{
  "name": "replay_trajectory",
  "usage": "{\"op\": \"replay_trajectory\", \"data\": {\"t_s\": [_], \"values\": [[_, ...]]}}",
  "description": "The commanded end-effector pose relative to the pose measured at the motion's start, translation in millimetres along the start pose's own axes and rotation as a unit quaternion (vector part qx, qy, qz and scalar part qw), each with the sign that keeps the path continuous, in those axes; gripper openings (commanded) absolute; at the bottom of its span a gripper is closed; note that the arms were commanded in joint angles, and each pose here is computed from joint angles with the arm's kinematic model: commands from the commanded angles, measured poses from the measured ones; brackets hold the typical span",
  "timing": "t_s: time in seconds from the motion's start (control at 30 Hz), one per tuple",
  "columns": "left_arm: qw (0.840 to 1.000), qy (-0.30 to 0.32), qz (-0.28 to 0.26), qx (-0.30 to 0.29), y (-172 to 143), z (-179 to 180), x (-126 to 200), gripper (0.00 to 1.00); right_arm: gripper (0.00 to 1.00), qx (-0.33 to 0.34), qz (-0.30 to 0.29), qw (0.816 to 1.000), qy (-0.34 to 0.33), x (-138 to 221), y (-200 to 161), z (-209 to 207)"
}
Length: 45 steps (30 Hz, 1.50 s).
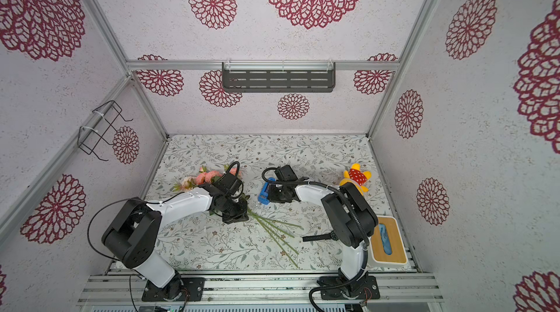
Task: Wrap bouquets with tape
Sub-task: Stick the tape to the bouquet.
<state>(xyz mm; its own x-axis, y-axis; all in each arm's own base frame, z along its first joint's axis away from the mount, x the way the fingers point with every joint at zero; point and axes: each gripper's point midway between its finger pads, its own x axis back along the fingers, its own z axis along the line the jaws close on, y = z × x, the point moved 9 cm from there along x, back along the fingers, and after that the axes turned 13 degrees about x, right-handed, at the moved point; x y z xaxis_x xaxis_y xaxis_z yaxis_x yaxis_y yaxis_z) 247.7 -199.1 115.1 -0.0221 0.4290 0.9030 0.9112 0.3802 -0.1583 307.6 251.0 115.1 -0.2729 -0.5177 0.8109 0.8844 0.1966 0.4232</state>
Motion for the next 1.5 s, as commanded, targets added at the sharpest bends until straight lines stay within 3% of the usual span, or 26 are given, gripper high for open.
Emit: {"op": "replay_trajectory", "data": {"t_s": [0.0, 0.37, 0.6, 1.13, 1.33, 1.47], "values": [[1.000, 0.016, 0.001, 0.000, 4, 0, -4, 0.00, 0.20, -0.021, 0.099, 0.993, -0.060, -22, -48, -15], [0.998, 0.055, 0.007, -0.001, 9, -3, -12, 0.00, 0.20, -0.017, 0.097, 0.993, -0.065, -22, -43, -10], [0.996, 0.088, -0.005, -0.017, 7, -11, -15, 0.11, 0.20, -0.018, 0.094, 0.993, -0.065, -16, -47, -11], [0.995, 0.091, -0.034, -0.017, -5, -12, 3, 0.49, 0.27, 0.004, 0.071, 0.996, -0.063, 10, -44, -4], [0.997, 0.036, -0.068, -0.020, -16, -10, 28, 0.62, 0.34, 0.051, 0.042, 0.996, -0.052, 30, -38, 4], [0.995, -0.027, -0.095, -0.004, -23, -6, 49, 0.75, 0.43, 0.119, 0.013, 0.991, -0.061, 50, -37, 20]]}}
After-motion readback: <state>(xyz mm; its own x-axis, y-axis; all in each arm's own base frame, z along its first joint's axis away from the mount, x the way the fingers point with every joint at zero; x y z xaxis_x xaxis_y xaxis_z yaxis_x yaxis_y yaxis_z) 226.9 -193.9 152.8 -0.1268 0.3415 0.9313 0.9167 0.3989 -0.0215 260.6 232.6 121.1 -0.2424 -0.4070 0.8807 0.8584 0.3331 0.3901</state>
